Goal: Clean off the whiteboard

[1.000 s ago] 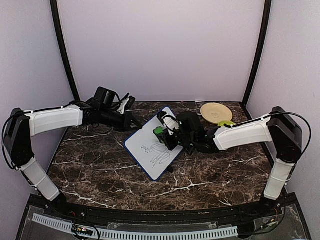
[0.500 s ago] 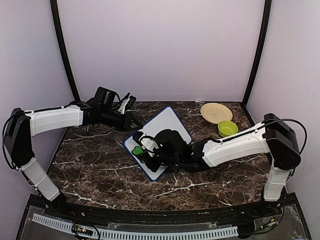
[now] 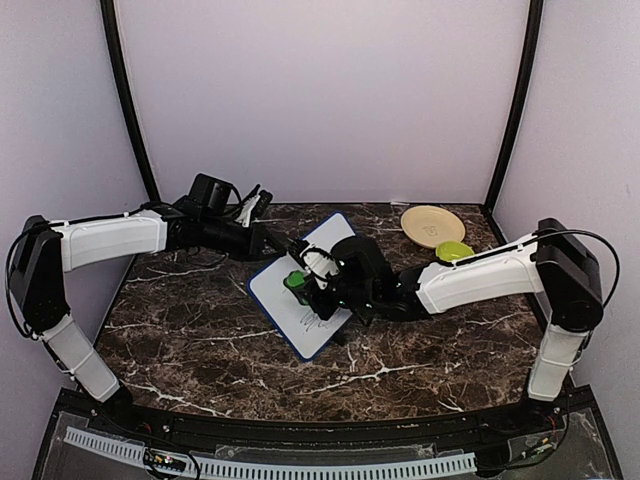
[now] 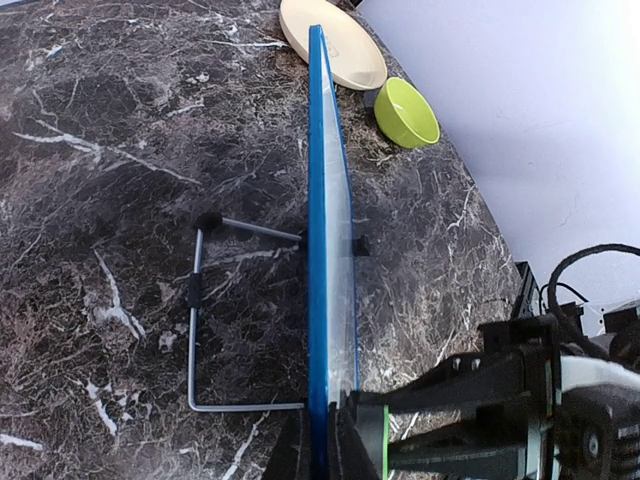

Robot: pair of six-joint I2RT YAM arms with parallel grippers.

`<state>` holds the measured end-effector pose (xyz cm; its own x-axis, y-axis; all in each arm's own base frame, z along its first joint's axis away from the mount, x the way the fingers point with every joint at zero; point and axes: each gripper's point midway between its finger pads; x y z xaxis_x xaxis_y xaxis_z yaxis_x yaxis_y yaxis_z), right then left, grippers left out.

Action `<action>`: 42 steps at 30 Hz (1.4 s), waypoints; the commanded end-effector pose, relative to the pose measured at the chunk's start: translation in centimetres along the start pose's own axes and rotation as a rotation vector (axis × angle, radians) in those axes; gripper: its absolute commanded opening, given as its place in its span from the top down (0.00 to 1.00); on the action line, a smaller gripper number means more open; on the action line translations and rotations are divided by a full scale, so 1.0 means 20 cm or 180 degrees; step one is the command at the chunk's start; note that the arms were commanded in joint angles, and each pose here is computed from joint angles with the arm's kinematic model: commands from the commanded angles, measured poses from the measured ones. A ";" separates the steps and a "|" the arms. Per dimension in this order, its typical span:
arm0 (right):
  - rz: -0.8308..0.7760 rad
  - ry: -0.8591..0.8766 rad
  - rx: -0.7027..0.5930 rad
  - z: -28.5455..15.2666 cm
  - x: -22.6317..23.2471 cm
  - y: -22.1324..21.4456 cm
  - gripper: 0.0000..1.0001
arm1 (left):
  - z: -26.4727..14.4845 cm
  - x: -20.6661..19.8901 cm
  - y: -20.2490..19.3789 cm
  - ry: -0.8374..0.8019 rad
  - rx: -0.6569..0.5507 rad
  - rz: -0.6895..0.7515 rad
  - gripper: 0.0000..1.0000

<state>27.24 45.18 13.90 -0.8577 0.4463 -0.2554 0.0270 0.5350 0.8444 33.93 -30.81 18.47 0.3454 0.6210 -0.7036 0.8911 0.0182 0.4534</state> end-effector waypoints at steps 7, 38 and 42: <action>0.0170 -0.0392 0.0379 -0.02 -0.29 -0.27 0.98 | -0.01 -0.12 0.01 -0.0205 0.0022 0.0084 1.00; 0.0257 -0.0170 0.0541 -0.01 -0.14 -0.24 0.99 | -0.01 -0.11 0.01 -0.0197 0.0015 0.0077 1.00; 0.0339 -0.0266 0.0648 -0.01 -0.21 -0.30 0.99 | -0.01 -0.11 0.01 -0.0200 0.0016 0.0079 1.00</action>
<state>29.06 43.07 13.18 -0.8412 0.5002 -0.2056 0.1273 0.5526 0.8236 34.14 -30.59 18.31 0.3390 0.6304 -0.6983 0.8906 0.0240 0.4541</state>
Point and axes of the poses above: each gripper's point midway between its finger pads, its own z axis out along the fingers, its own x axis along the line the jaws close on, y = z × x, and after that the axes turned 12 degrees about -z, right-handed
